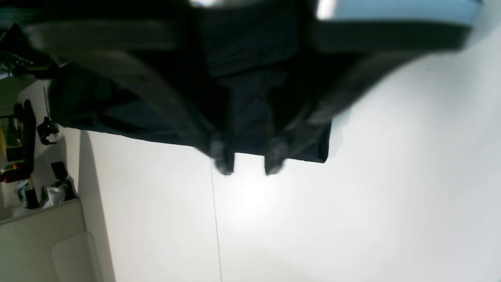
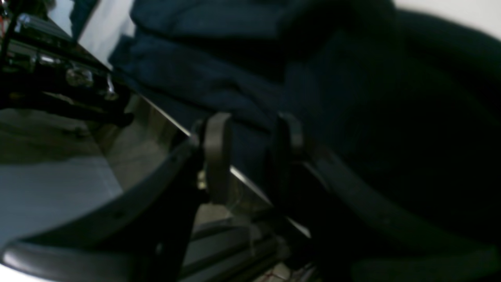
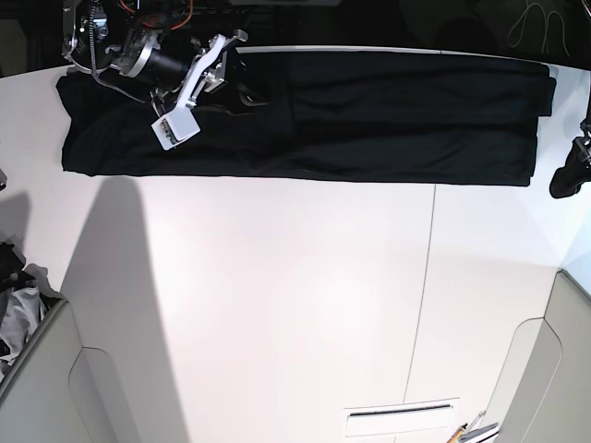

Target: Fold the T-shirt properly

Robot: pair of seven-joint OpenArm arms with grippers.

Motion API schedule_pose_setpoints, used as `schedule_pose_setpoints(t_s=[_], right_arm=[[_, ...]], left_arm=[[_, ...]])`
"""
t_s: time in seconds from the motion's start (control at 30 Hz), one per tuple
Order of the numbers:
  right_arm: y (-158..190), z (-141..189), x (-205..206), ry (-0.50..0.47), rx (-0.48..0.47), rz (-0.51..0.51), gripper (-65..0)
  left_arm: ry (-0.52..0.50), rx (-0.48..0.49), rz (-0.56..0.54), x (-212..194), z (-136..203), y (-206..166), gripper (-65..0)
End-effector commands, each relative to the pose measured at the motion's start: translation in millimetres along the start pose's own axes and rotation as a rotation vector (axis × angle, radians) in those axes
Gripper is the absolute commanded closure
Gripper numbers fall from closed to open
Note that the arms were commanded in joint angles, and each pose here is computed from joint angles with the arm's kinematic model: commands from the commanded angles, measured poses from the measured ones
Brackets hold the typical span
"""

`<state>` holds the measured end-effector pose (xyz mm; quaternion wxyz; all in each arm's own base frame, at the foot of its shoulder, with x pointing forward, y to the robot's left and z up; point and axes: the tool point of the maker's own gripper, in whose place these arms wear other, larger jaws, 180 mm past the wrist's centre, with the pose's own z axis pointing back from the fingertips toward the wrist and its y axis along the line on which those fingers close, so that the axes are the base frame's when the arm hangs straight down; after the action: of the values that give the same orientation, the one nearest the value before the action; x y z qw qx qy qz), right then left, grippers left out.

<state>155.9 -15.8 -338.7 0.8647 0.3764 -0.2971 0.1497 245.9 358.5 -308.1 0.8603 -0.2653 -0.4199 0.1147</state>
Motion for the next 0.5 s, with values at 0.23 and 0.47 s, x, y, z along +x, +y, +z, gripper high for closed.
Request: schedule_pose_setpoints(t_s=[0.23,0.47], right_arm=[[32.5,21.9,47.0,-0.142,0.022,0.145,-19.8],[13.7,28.0,68.1,-0.172,-0.126,0.278,-19.8]], left_arm=[[-0.196,0.049,-0.035,54.3,41.6,9.4,-25.8],[-0.239,0.086,0.008,47.0,56.6,20.7,-25.8]])
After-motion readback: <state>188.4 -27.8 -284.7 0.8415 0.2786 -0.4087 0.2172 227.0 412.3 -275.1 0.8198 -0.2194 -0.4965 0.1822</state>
